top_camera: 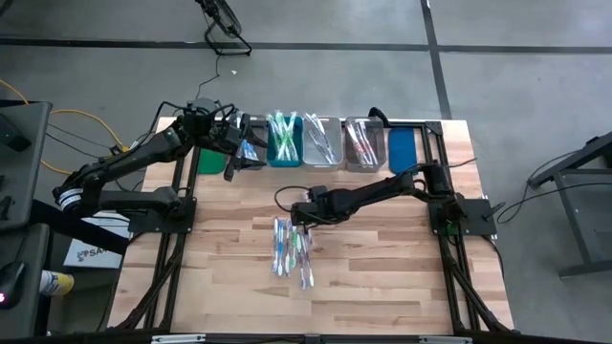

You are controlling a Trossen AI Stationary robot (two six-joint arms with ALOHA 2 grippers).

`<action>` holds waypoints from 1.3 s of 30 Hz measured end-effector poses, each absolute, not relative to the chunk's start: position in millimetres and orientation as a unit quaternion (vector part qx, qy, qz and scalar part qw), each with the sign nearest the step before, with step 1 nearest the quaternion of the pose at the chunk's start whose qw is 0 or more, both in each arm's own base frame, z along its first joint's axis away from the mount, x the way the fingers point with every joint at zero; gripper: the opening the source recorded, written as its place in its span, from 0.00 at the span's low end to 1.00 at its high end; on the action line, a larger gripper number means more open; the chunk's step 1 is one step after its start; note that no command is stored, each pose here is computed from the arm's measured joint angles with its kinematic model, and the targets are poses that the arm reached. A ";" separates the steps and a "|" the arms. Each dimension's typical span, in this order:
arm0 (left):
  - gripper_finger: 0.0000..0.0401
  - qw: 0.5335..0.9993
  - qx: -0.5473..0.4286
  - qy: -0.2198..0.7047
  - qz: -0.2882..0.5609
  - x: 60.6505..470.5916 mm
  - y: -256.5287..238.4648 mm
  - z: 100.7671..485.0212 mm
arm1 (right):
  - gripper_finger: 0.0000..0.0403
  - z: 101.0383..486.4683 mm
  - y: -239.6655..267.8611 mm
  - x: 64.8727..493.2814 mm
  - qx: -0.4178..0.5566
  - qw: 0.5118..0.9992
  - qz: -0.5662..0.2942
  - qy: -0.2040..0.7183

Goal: Pick & Place Toothbrushes
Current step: Put the purple toothbrush into the white bin

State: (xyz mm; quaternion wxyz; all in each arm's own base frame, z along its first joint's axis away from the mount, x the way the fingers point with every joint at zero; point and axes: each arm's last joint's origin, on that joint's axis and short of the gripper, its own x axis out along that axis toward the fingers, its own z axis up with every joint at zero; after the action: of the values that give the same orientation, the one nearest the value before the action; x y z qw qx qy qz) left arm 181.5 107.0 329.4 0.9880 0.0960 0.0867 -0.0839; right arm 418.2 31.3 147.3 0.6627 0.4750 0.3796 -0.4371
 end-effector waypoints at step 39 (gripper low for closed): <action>0.57 0.988 0.093 0.091 -0.081 181.3 107.1 328.5 | 0.00 239.8 8.0 392.0 0.442 0.734 -0.424 0.294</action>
State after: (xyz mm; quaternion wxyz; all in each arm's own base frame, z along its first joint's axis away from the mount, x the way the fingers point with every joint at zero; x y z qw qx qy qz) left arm 181.3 107.1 328.5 0.9882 0.0928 0.0911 -0.0813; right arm 392.0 8.0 239.8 0.7337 0.4417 0.2943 -0.4242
